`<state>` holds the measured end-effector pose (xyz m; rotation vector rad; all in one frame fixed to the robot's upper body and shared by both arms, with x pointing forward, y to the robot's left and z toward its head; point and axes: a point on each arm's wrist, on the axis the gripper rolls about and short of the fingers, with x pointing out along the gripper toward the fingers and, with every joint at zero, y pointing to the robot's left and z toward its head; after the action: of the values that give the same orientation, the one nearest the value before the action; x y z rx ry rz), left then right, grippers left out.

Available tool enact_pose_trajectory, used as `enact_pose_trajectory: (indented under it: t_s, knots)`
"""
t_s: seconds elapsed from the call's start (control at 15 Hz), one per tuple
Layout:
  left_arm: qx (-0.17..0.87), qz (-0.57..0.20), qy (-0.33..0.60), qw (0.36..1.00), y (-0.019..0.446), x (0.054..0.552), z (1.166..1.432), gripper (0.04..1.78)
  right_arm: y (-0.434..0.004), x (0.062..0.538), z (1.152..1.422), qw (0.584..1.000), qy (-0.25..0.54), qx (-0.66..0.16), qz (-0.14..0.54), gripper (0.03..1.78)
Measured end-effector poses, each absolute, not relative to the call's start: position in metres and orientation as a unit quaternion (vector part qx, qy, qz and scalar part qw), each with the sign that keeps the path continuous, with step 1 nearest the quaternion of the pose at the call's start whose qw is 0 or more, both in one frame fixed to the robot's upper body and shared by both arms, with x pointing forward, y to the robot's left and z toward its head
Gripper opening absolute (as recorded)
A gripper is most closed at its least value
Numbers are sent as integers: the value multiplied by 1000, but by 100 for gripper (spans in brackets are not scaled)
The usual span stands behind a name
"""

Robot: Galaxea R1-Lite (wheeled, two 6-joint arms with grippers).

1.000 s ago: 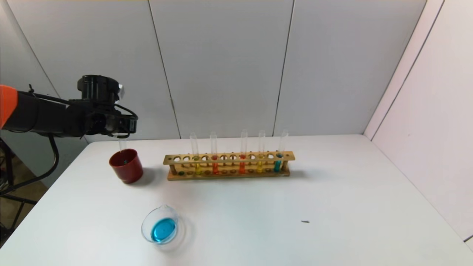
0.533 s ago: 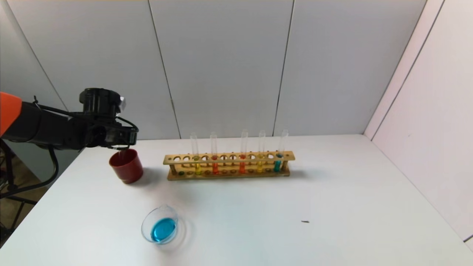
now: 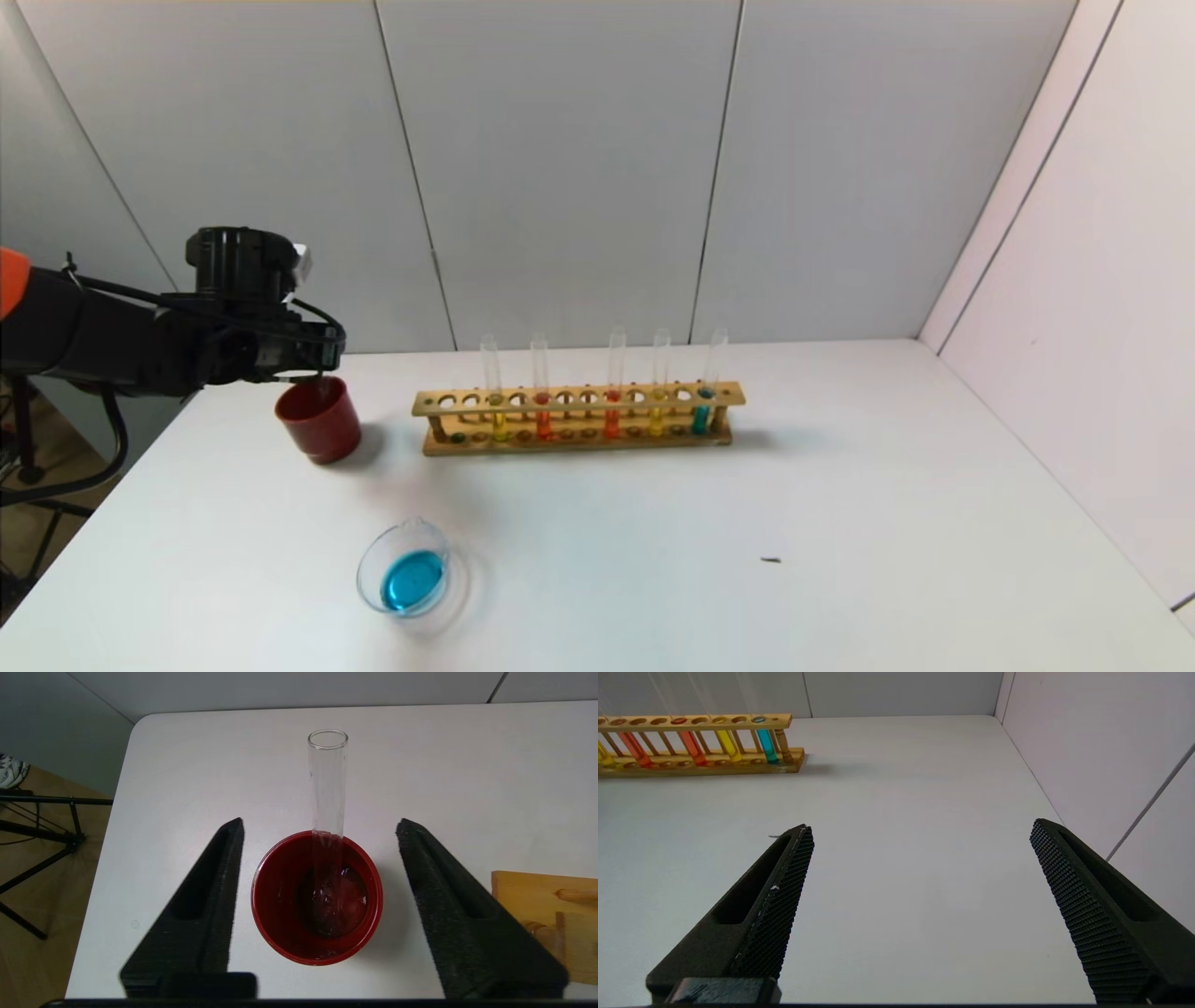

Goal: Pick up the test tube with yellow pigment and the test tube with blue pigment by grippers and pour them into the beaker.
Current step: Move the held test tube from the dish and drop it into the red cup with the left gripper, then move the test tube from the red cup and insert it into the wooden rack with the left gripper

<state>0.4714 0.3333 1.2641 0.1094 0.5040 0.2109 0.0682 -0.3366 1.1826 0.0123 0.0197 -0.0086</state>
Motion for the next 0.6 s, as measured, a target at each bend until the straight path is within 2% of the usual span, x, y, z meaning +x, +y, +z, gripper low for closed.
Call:
enact_pose_trajectory:
  t_s: [0.13, 0.27, 0.4, 0.6]
  knots:
    - [53, 101, 243, 963, 331, 463, 1271, 149, -337, 68, 1183, 1000, 10, 6, -4, 170]
    - [53, 89, 237, 966, 322, 451, 1278, 167, -337, 68, 1183, 1000, 10, 6, -4, 170]
    - [52, 67, 239, 967, 304, 432, 1280, 175, -337, 68, 1183, 1000, 10, 6, -4, 170]
    - [28, 30, 218, 975, 270, 399, 1283, 175, -337, 68, 1183, 1000, 10, 6, -4, 170]
